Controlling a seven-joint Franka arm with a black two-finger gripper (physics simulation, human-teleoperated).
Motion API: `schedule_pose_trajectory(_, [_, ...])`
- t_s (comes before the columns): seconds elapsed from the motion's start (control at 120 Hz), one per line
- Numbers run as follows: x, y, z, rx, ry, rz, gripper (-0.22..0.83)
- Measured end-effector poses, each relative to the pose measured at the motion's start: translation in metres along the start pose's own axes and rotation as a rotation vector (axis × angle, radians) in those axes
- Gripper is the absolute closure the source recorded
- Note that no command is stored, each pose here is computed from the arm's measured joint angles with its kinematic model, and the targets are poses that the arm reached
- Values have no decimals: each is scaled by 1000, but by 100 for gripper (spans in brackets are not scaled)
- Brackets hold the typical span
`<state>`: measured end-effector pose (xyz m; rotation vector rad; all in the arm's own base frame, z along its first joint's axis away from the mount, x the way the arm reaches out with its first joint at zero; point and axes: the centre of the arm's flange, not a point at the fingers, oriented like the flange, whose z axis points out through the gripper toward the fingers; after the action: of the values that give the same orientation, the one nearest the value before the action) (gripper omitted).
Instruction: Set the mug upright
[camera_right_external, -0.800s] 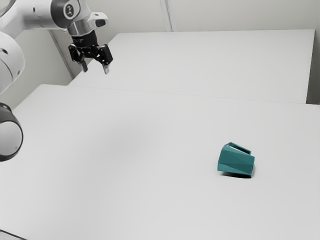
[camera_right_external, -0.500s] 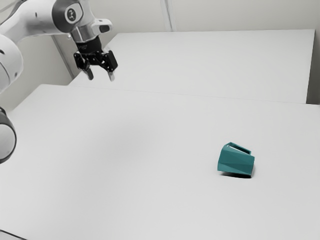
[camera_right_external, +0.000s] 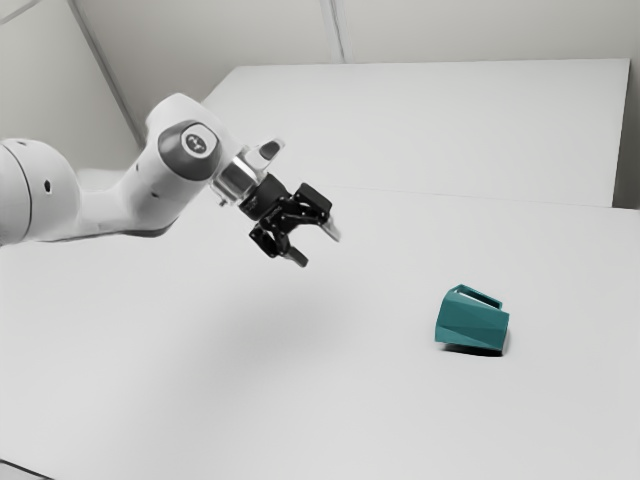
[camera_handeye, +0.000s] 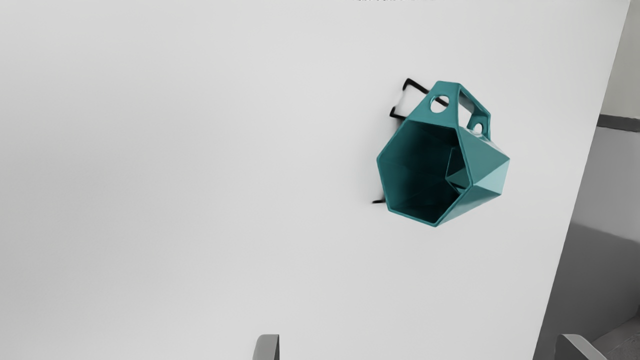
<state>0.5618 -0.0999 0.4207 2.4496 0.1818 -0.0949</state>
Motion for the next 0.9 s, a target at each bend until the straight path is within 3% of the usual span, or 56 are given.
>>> schedule_pose_trajectory(0.425, [11,-13,120,-128,16,-10,0])
schedule_pose_trajectory(0.9, [8,25,183,-151,28,107,0])
